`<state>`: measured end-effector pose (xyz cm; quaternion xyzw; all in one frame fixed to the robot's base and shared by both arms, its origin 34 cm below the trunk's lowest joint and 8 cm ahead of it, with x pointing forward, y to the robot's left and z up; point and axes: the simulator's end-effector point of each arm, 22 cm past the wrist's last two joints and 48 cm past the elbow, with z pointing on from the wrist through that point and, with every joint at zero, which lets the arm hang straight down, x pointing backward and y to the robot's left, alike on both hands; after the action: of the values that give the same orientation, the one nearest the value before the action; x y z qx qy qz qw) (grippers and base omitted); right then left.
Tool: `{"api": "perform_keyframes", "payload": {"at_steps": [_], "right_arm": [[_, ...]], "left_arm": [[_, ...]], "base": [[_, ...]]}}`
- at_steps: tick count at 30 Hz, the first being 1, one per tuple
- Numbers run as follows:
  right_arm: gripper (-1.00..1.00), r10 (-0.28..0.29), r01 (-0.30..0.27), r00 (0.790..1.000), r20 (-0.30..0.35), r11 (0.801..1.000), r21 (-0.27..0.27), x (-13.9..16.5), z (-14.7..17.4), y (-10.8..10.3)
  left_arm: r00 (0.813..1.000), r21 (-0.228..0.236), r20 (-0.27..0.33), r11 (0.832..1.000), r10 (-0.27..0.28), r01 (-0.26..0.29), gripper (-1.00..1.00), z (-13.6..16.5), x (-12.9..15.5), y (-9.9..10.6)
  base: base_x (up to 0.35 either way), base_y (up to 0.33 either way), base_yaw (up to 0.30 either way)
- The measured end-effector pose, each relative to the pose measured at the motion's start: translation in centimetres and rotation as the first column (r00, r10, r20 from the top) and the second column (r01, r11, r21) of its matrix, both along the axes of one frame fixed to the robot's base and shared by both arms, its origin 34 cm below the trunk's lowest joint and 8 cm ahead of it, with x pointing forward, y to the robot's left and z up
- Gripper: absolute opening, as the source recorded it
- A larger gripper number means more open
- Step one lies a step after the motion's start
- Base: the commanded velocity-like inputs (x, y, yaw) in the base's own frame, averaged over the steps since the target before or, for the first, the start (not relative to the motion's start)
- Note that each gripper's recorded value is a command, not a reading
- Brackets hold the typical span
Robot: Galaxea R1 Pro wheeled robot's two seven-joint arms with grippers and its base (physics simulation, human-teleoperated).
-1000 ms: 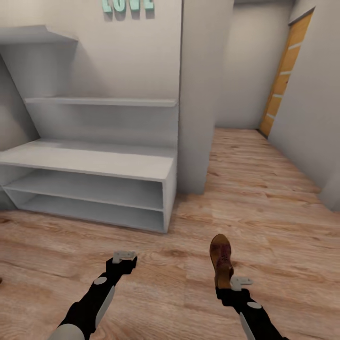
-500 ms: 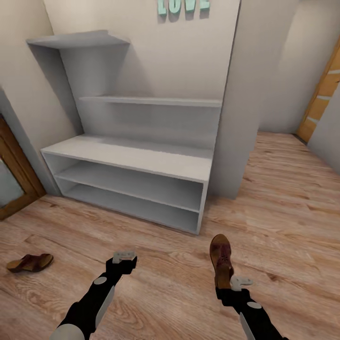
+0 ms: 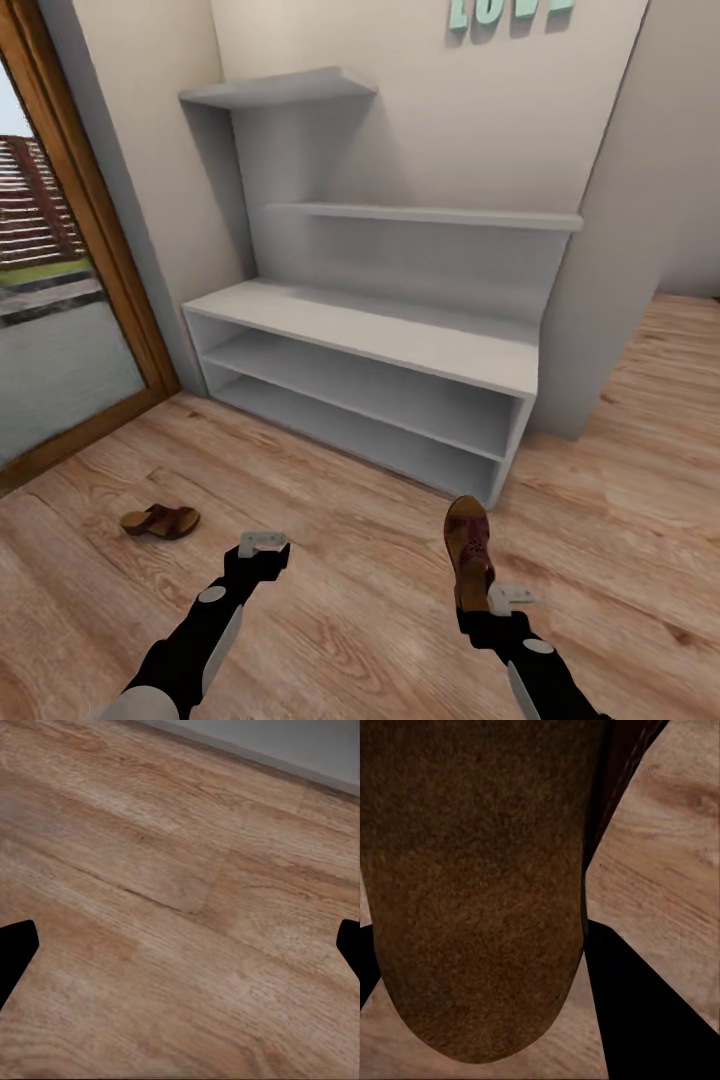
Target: Pick up the two gym shoes and the two sandals from the corridor floor and place them onto the hallstand (shoe rack) in the corridor, making sure they are on the rack and not on the floor. Arrange them so the two gym shoes are next to each other and the two sandals are next to each other.
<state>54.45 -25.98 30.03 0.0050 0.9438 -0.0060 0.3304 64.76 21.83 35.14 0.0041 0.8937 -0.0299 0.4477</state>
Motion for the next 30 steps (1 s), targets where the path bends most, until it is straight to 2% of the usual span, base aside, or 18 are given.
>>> {"api": "perform_keyframes", "payload": {"at_steps": [8, 17, 30], "right_arm": [[-1.0, 0.0, 0.0, 1.0, 0.0, 1.0, 0.0, 0.0, 0.0, -0.01], [-1.0, 0.001, -0.001, 1.0, 0.0, 1.0, -0.001, -0.02, 0.0, 0.02], [-1.0, 0.01, -0.01, 1.0, -0.004, 1.0, -0.004, -0.14, -0.12, 0.21]], "left_arm": [[1.0, -0.001, 0.0, 1.0, 0.001, -0.001, 1.0, 0.0, 0.0, 0.04], [1.0, -0.001, 0.0, 1.0, 0.002, -0.002, 1.0, 0.01, 0.01, 0.03], [1.0, -0.001, 0.0, 1.0, 0.002, -0.002, 1.0, 0.02, 0.01, 0.04]], "base": [[0.0, 0.319, 0.205], [0.037, 0.319, 0.01], [0.156, 0.318, 0.0]]}}
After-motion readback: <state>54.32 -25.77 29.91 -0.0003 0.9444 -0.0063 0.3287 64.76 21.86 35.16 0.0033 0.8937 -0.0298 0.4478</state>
